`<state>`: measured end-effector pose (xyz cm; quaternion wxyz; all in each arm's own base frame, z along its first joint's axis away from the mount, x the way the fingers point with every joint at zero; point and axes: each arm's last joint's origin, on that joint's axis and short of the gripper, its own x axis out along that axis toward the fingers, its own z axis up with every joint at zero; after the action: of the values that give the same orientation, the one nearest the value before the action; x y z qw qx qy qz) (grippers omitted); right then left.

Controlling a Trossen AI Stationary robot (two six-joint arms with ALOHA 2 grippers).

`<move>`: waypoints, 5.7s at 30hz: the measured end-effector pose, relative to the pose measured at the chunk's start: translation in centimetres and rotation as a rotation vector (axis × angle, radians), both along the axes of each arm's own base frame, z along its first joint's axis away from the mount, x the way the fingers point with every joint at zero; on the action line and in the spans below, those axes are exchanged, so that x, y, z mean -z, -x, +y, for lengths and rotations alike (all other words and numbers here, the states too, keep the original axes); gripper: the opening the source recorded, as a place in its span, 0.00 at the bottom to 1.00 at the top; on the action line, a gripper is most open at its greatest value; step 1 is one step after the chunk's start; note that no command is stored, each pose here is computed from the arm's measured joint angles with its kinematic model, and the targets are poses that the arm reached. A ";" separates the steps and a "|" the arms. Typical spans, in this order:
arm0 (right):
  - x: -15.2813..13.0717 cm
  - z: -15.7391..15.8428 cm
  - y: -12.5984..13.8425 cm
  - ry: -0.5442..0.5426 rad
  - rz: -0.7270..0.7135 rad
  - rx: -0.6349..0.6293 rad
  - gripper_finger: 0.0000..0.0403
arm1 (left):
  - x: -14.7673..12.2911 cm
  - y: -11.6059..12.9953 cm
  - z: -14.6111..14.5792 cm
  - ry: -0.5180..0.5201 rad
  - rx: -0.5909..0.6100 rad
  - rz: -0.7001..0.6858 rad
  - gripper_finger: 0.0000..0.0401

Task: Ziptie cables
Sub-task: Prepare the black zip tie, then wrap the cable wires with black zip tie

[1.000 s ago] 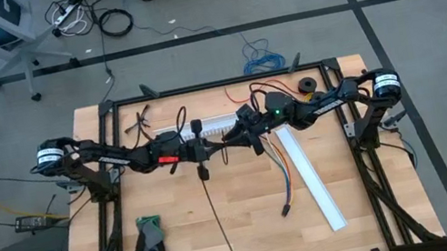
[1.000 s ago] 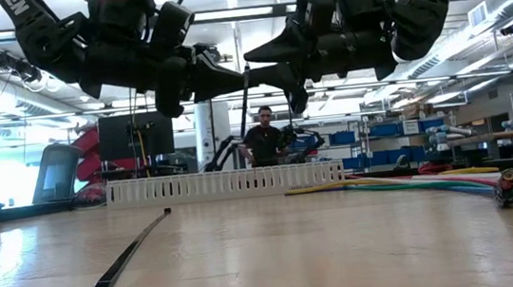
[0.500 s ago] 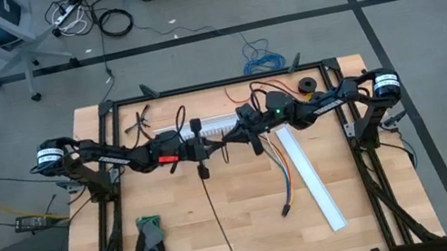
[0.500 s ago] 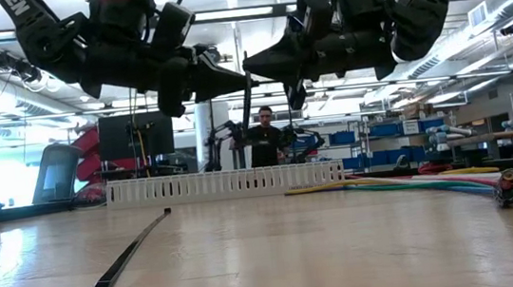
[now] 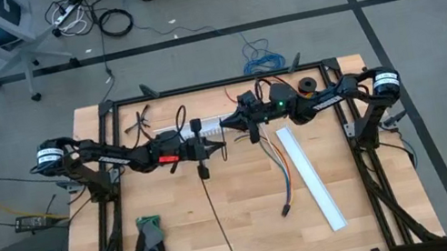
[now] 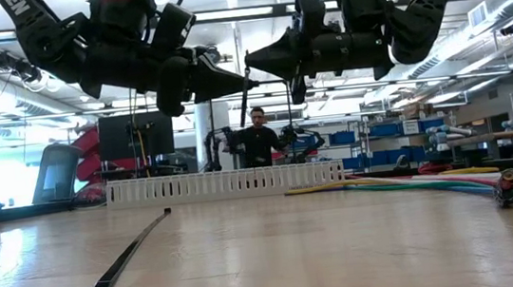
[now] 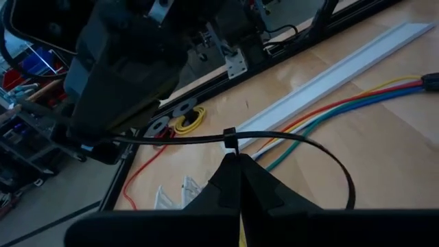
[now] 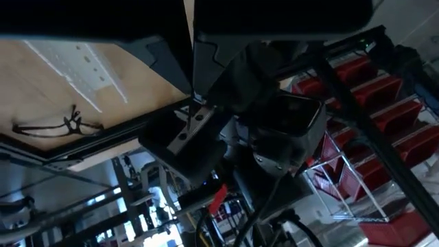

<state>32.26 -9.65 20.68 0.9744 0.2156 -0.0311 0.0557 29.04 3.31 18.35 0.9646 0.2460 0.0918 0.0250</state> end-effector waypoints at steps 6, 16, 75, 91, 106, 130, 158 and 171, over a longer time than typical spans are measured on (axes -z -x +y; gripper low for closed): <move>0.0 0.4 0.0 0.017 0.003 -0.117 0.01 | 0.3 0.1 0.1 -0.004 -0.035 0.031 0.00; 0.9 1.0 0.0 -0.004 0.088 -0.215 0.28 | 1.2 0.3 0.3 0.011 -0.119 0.126 0.00; 3.7 1.2 0.4 -0.063 0.365 -0.245 0.43 | 1.3 2.3 1.6 0.759 -0.597 0.746 0.34; 5.4 4.0 0.4 -0.039 0.531 -0.252 0.43 | 1.3 2.0 -4.4 0.998 -0.820 0.598 0.30; 5.8 12.6 3.0 0.240 0.918 0.036 0.32 | 1.5 3.1 -12.7 1.134 -0.868 0.330 0.30; 0.4 19.5 9.5 0.421 0.836 0.236 0.31 | 2.3 -0.1 -12.3 1.123 -1.116 0.239 0.30; 2.2 19.5 10.0 0.372 0.837 0.236 0.31 | 7.1 -1.2 -10.0 1.085 -1.308 0.341 0.02; 2.0 19.7 9.8 0.392 0.807 0.227 0.31 | 3.2 -3.4 -12.0 0.830 -1.065 0.202 0.00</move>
<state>22.45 10.01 18.65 0.9310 0.0271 0.3382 -0.1349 32.41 -8.70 15.18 0.8221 -0.2218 0.2918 0.4358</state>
